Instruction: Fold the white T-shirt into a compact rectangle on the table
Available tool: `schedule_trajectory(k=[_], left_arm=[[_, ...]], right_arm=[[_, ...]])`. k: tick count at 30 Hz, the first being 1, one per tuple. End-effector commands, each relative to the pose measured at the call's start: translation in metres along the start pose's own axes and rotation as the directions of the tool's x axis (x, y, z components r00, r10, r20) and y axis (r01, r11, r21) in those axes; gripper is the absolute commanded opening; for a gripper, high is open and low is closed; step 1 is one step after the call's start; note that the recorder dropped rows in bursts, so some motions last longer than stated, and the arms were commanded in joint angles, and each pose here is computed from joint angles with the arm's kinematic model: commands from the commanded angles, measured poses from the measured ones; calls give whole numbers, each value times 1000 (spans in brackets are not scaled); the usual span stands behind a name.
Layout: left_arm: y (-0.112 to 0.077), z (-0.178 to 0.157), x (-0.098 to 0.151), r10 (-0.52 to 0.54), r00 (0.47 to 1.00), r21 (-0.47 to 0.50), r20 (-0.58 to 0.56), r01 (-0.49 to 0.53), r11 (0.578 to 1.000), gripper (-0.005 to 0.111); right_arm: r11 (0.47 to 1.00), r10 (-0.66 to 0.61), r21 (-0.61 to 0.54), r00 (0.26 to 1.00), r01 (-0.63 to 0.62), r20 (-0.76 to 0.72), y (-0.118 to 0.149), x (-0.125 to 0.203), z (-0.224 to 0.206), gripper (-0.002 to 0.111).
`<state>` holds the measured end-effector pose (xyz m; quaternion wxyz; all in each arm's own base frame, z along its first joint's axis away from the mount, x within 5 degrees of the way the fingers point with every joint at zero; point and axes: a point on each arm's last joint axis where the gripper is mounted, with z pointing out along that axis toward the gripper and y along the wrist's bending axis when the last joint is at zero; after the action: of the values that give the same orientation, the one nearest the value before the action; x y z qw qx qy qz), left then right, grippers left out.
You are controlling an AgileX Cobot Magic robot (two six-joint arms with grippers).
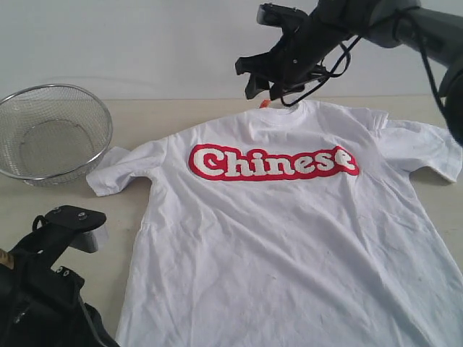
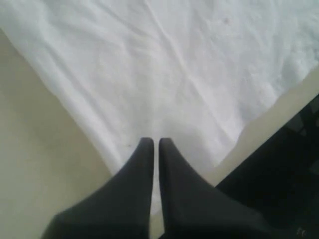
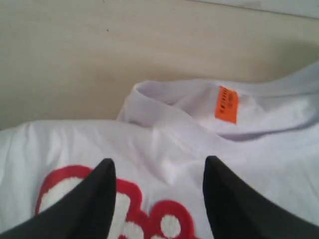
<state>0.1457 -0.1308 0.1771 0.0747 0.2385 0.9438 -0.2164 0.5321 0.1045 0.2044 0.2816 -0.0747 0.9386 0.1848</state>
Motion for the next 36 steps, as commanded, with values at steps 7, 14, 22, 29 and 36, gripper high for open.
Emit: schedule_trajectory(k=[7, 14, 22, 29, 36], left_arm=[[0, -2, -3, 5, 999, -15, 33, -4, 1000, 4], [0, -2, -3, 5, 999, -16, 36, -4, 1000, 4], [0, -2, -4, 5, 999, -19, 43, -4, 1000, 4], [0, -2, -4, 5, 999, -19, 43, -4, 1000, 4], [1, -2, -4, 5, 999, -20, 45, -4, 1000, 4]], right_arm=[[982, -188, 21, 981, 187, 57, 16, 10, 64, 41], [968, -244, 57, 970, 245, -20, 13, 16, 65, 11], [965, -252, 65, 967, 254, -42, 10, 20, 69, 0], [964, -256, 63, 966, 258, -32, 13, 17, 65, 19], [958, -278, 26, 950, 284, -142, 13, 28, 65, 0]])
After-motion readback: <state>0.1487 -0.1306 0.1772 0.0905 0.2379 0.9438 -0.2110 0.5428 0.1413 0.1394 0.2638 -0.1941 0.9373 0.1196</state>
